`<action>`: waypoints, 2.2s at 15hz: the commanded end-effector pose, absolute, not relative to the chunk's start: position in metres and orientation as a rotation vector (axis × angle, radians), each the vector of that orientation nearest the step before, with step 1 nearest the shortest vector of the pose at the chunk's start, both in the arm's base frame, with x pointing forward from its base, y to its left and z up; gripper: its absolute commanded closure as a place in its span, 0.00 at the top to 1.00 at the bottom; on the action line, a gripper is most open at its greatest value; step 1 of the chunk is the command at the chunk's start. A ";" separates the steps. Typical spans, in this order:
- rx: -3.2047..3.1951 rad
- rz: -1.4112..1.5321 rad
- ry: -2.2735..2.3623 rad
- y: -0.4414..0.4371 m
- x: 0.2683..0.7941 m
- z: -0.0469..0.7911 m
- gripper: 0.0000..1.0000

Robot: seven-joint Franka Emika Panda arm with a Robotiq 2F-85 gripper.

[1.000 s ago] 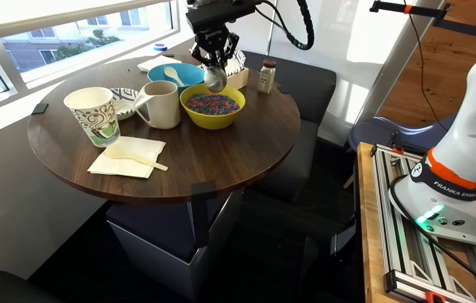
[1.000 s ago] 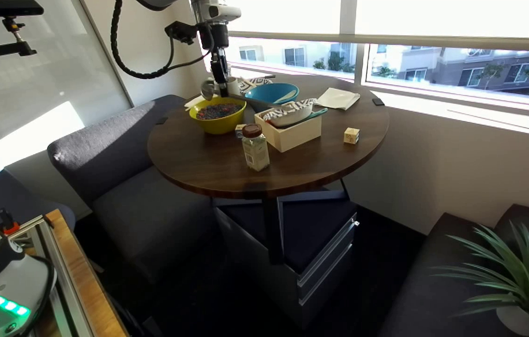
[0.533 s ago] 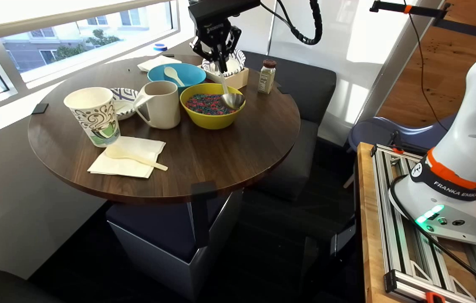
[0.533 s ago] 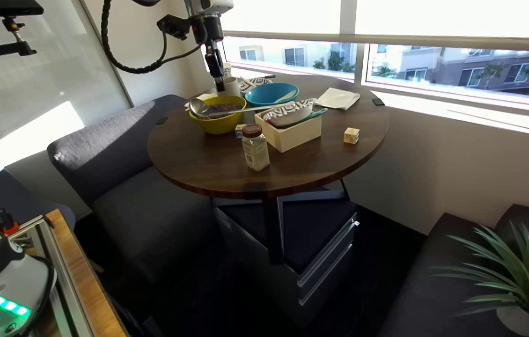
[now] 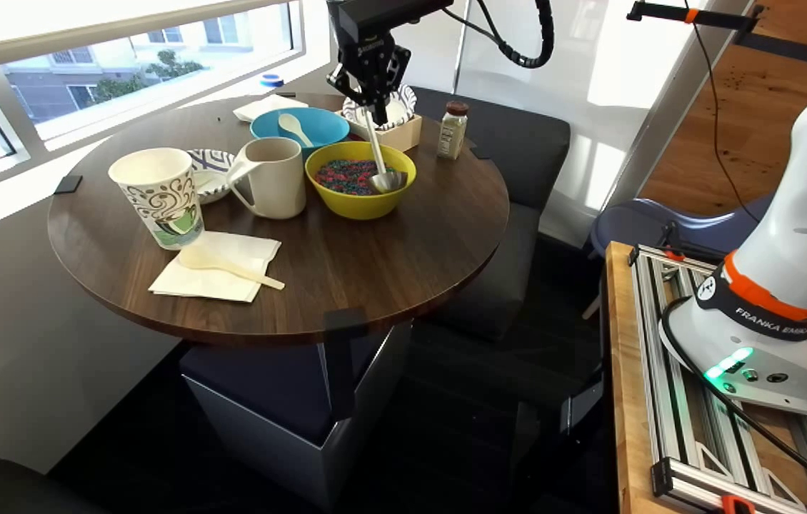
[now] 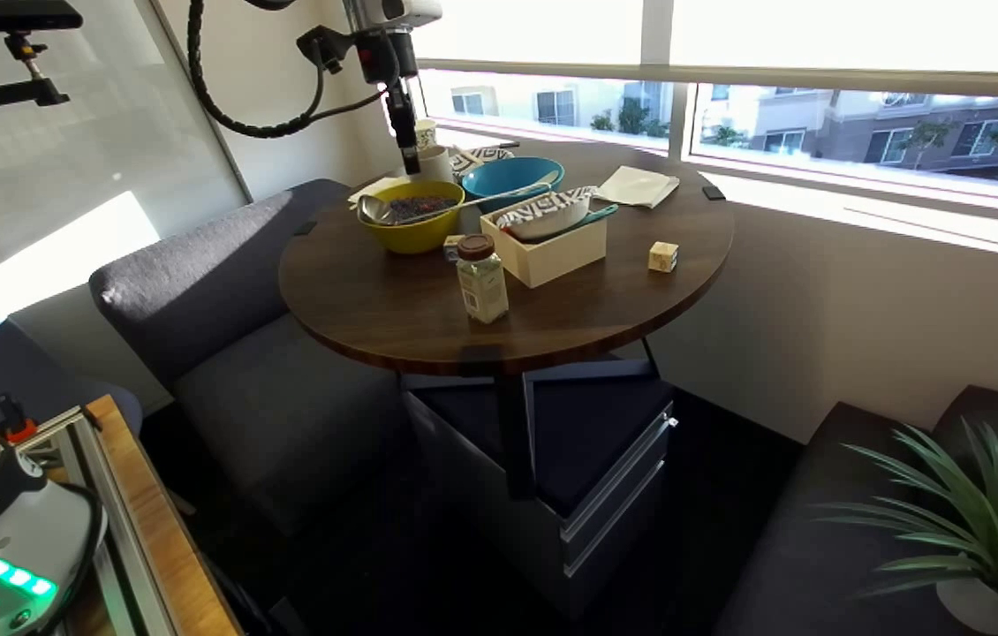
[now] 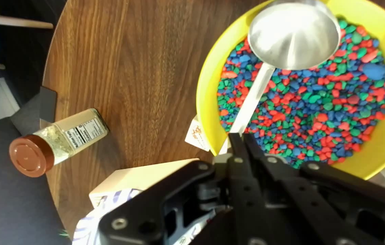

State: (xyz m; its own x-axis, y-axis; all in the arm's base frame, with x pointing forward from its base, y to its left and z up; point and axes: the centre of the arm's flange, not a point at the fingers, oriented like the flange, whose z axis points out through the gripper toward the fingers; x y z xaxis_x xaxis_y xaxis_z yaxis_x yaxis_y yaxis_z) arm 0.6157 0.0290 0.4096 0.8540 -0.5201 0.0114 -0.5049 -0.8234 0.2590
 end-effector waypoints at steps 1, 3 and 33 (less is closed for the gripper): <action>2.929 -0.031 -0.553 0.001 0.597 0.409 0.07; 2.994 0.061 -0.427 -0.010 0.597 0.410 0.05; 3.237 -0.352 0.748 -0.026 0.577 0.452 0.02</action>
